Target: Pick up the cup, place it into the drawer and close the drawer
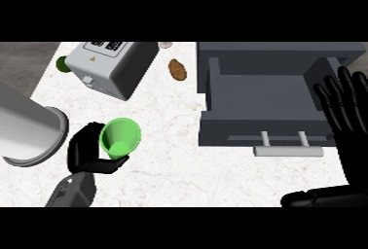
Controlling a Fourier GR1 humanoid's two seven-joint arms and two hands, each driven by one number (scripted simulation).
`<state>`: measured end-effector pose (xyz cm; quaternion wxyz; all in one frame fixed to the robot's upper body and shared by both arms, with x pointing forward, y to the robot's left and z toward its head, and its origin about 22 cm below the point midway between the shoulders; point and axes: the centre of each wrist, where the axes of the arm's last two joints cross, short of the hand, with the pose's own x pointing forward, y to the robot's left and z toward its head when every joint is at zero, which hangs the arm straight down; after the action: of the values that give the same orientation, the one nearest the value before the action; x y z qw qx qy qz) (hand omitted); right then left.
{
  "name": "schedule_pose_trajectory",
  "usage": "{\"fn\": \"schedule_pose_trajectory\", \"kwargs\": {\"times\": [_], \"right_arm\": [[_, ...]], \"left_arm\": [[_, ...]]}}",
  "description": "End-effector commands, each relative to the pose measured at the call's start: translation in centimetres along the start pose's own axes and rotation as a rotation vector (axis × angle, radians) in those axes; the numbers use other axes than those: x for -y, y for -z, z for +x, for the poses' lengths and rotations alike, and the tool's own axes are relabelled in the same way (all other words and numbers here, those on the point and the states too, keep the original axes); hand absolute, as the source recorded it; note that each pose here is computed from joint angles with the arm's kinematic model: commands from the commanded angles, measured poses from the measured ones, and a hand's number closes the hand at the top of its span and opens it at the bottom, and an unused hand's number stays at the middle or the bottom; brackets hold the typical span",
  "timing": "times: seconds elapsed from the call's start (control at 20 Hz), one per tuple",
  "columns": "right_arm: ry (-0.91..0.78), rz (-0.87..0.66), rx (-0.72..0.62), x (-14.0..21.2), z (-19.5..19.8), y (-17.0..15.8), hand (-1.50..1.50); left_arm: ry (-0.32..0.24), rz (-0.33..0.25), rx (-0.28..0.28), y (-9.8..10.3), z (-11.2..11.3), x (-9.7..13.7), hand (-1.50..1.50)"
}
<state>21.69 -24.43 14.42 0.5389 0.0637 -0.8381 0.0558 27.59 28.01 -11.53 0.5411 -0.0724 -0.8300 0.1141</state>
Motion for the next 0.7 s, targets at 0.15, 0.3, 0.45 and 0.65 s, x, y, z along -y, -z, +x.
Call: {"fn": "schedule_pose_trajectory", "kwargs": {"times": [0.15, 0.3, 0.45, 0.65], "right_arm": [[0.0, -0.011, -0.001, 0.8, 0.5, 0.2, -1.5], [0.004, -0.003, -0.018, 0.2, 0.5, 0.8, -1.5], [-0.015, -0.01, -0.022, 1.0, -0.2, 1.5, -1.5], [-0.006, -0.011, -0.023, 0.3, -1.7, 0.4, -1.5]], "left_arm": [[-0.03, -0.163, 0.067, 3.9, 4.3, 3.0, 1.5], [-0.07, -0.196, 0.067, 6.5, 5.5, 7.0, 1.5], [-0.088, -0.212, 0.07, 6.2, 6.4, 9.6, 1.5], [-0.106, -0.223, 0.071, 8.6, 10.0, 13.5, 1.5]]}}
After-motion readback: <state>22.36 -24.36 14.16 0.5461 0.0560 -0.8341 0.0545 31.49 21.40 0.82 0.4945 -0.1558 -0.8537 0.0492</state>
